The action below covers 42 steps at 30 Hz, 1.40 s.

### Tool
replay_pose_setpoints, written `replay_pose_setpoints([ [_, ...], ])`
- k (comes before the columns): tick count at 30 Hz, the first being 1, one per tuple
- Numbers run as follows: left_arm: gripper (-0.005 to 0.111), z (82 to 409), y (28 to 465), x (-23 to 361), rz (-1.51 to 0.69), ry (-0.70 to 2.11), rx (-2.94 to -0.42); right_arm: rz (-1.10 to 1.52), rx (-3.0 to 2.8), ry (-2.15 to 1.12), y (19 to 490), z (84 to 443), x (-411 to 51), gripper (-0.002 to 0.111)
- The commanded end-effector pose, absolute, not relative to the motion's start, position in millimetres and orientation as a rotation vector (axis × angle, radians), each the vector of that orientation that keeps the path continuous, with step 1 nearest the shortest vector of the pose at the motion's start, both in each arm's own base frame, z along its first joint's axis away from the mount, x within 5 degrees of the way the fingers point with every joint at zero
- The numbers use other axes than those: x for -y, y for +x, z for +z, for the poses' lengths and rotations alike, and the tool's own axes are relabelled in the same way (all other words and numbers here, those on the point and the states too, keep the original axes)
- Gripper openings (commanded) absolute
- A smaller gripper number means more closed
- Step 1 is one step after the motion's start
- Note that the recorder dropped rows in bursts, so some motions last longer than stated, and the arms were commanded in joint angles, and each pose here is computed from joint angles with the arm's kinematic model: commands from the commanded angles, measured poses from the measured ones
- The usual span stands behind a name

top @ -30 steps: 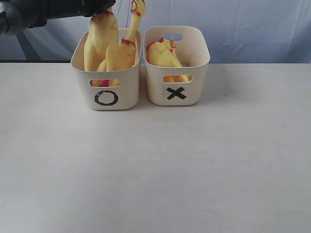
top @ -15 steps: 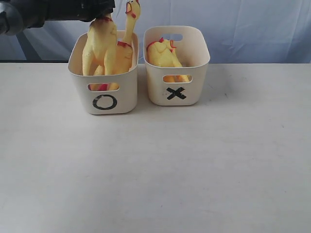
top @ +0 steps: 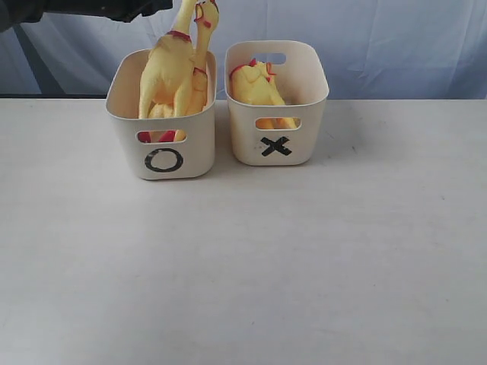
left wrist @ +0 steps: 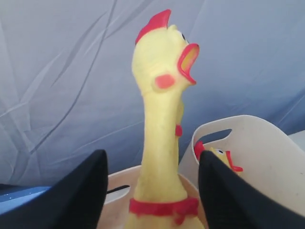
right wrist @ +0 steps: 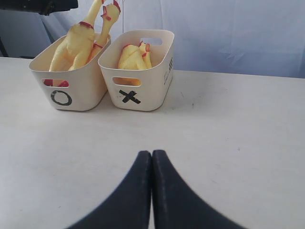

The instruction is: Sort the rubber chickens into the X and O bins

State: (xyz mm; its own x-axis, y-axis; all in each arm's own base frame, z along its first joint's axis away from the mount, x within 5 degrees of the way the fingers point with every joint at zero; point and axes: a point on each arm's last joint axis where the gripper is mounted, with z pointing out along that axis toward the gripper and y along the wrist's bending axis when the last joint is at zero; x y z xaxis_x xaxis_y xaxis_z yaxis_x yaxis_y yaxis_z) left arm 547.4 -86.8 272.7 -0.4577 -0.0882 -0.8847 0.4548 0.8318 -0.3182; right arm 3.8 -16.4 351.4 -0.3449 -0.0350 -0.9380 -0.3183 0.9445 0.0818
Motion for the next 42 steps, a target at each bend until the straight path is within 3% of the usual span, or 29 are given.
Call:
replay_pose_setpoints([
  [1,0.054,291.4,538.1,69.5,-0.661,0.299,-1.989,0.292,-1.905,-0.255,3.5,350.6,16.6,0.000],
  [5,0.046,295.8,532.0,56.6,-0.627,0.273,-2.074,0.292,-1.905,-0.255,3.5,350.6,16.6,0.000],
  [12,0.000,313.9,509.9,43.0,-0.547,0.333,-2.230,0.292,-1.905,-0.255,3.5,350.6,16.6,0.000],
  [23,0.000,328.0,468.0,16.9,-0.186,0.353,-2.466,0.292,-1.905,-0.255,3.5,350.6,16.6,0.000],
  [29,0.000,330.7,436.8,16.0,-0.183,0.339,-2.512,0.289,-1.905,-0.255,3.5,350.6,16.8,0.000],
  [36,0.000,365.1,374.5,15.2,-0.151,0.312,-2.412,0.287,-1.904,-0.255,3.6,350.6,17.0,0.000],
  [42,0.000,413.2,289.5,14.6,-0.110,0.268,-2.175,0.290,-1.905,-0.255,3.5,350.6,16.8,0.000],
])
